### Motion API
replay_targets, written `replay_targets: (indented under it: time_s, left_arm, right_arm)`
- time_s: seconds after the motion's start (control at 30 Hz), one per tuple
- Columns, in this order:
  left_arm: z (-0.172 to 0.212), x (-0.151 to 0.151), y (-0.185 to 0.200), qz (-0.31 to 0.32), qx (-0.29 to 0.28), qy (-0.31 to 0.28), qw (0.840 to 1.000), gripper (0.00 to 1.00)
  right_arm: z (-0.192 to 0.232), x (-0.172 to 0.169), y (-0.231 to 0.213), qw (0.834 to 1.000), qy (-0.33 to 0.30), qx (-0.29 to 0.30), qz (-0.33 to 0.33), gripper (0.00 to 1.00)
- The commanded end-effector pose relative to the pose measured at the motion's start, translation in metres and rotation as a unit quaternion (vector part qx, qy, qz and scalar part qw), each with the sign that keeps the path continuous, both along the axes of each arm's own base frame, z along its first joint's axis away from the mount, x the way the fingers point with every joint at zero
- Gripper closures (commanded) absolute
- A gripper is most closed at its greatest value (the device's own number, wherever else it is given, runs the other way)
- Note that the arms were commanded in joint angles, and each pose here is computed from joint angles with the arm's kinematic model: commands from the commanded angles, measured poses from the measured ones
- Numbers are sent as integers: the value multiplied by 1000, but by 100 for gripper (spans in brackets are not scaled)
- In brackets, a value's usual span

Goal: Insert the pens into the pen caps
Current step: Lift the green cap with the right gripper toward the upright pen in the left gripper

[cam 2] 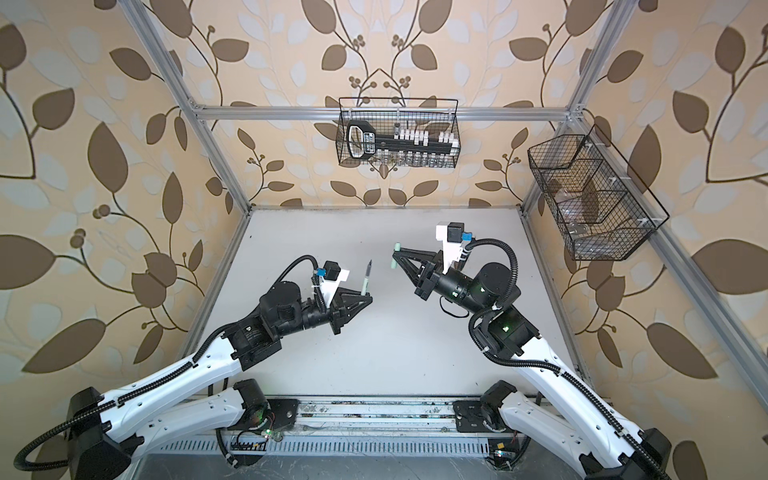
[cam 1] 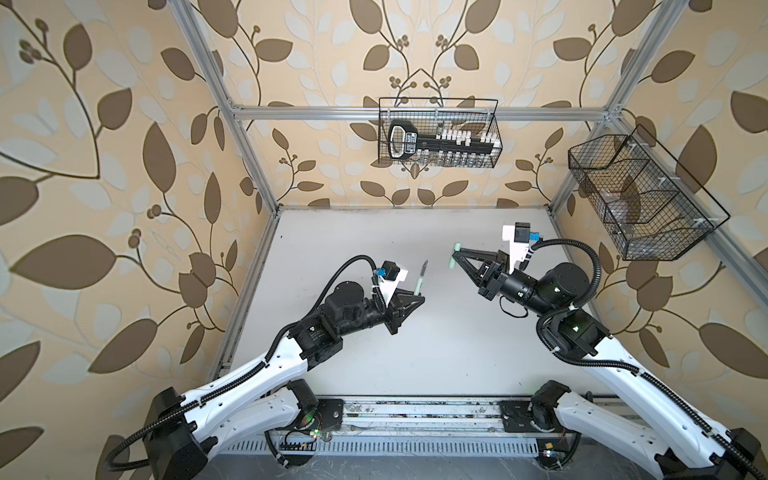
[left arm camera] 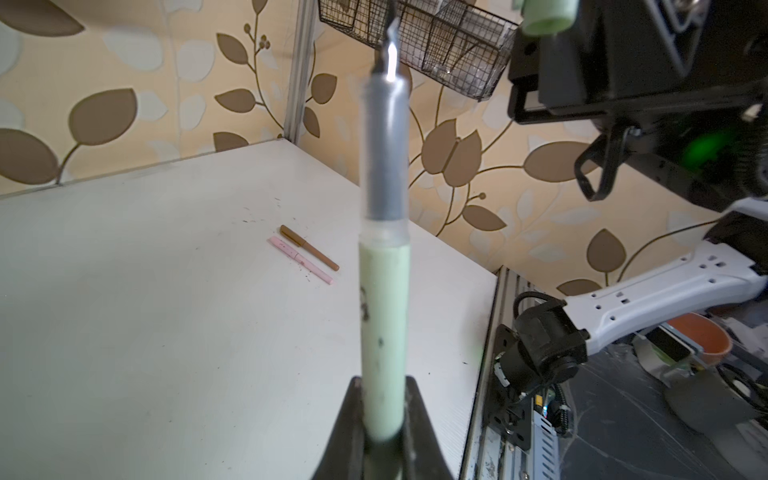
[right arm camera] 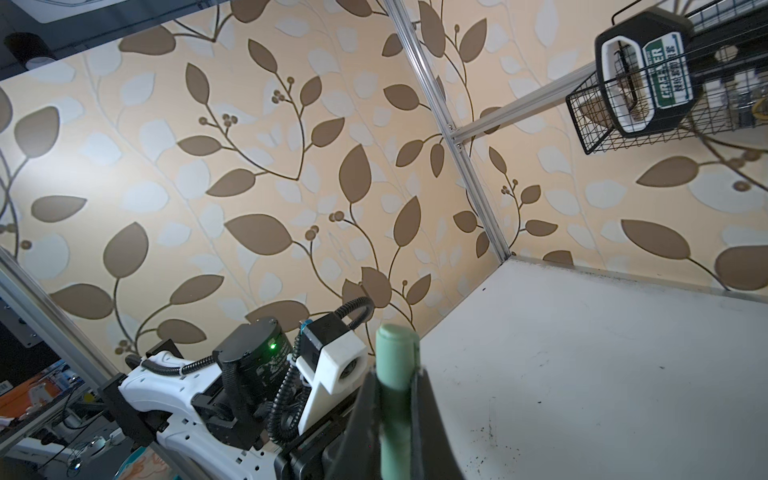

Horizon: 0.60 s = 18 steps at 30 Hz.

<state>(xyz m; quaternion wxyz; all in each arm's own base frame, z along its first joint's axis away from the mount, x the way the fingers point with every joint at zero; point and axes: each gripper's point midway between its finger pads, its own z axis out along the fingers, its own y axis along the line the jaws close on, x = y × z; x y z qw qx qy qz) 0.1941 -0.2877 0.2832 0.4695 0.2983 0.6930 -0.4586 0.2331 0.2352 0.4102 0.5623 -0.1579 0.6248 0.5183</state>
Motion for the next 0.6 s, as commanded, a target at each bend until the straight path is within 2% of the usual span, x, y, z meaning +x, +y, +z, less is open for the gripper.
replay_targets:
  time_s: [0.0, 0.2, 0.37, 0.57]
  left_arm:
    - [28, -27, -8, -88, -59, -9, 994, 100]
    - [28, -36, -15, -128, -64, -1, 990, 100]
    - [26, -37, -20, -142, -62, 14, 988, 100]
    - [30, -42, -18, -153, -69, 5, 986, 100]
  right_arm:
    - [13, -11, 8, 999, -27, 5, 32, 100]
    - [19, -9, 9, 999, -32, 20, 32, 100]
    - [26, -11, 11, 998, -42, 35, 41, 100]
    - [32, -14, 11, 997, -48, 44, 47, 100]
